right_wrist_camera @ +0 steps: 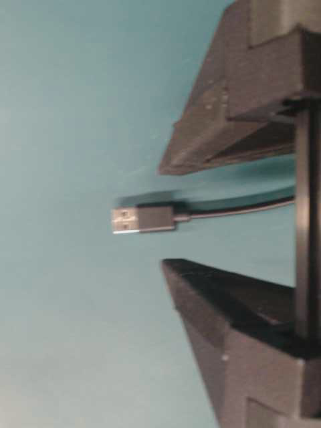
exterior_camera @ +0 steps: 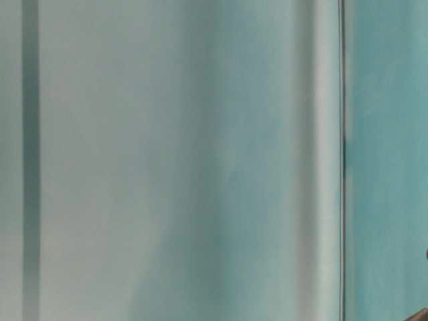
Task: Insert the USB cable into the female connector supported by the left arm.
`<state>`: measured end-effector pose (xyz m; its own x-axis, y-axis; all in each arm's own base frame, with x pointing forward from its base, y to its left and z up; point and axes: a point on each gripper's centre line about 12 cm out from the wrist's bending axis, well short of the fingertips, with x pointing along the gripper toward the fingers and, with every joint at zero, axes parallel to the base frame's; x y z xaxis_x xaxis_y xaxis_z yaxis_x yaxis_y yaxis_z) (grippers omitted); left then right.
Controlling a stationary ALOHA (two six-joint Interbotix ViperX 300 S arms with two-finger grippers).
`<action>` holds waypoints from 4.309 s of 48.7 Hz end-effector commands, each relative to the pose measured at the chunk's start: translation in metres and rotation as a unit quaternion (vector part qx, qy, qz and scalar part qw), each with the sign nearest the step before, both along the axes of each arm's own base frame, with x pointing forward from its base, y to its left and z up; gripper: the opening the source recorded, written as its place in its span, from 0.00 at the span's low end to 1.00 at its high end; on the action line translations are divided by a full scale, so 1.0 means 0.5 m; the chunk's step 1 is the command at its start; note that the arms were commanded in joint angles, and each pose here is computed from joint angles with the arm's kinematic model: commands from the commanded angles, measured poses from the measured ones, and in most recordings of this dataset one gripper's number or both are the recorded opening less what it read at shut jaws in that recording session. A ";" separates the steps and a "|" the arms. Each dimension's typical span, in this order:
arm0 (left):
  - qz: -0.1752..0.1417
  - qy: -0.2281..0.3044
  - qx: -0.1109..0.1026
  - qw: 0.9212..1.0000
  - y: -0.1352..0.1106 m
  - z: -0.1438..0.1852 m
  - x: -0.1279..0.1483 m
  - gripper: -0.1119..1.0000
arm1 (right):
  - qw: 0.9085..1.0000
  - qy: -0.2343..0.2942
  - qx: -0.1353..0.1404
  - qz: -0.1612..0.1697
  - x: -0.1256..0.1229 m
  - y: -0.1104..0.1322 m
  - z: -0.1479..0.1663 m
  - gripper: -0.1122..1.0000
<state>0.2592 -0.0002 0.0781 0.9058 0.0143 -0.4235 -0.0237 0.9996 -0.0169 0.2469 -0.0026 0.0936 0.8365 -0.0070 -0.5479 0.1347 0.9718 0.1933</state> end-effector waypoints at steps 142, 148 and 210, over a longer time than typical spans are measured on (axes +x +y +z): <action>-0.018 0.028 -0.007 0.999 -0.024 -0.007 0.030 0.67 | 0.993 0.034 -0.078 0.078 0.131 0.021 0.047 0.29; -0.018 0.028 -0.006 0.999 -0.025 -0.011 0.030 0.67 | 0.992 0.026 -0.093 0.086 0.159 0.020 0.067 0.29; -0.002 0.006 -0.002 1.000 -0.012 -0.051 0.030 0.67 | 0.985 0.066 -0.118 0.106 0.357 0.025 0.051 0.29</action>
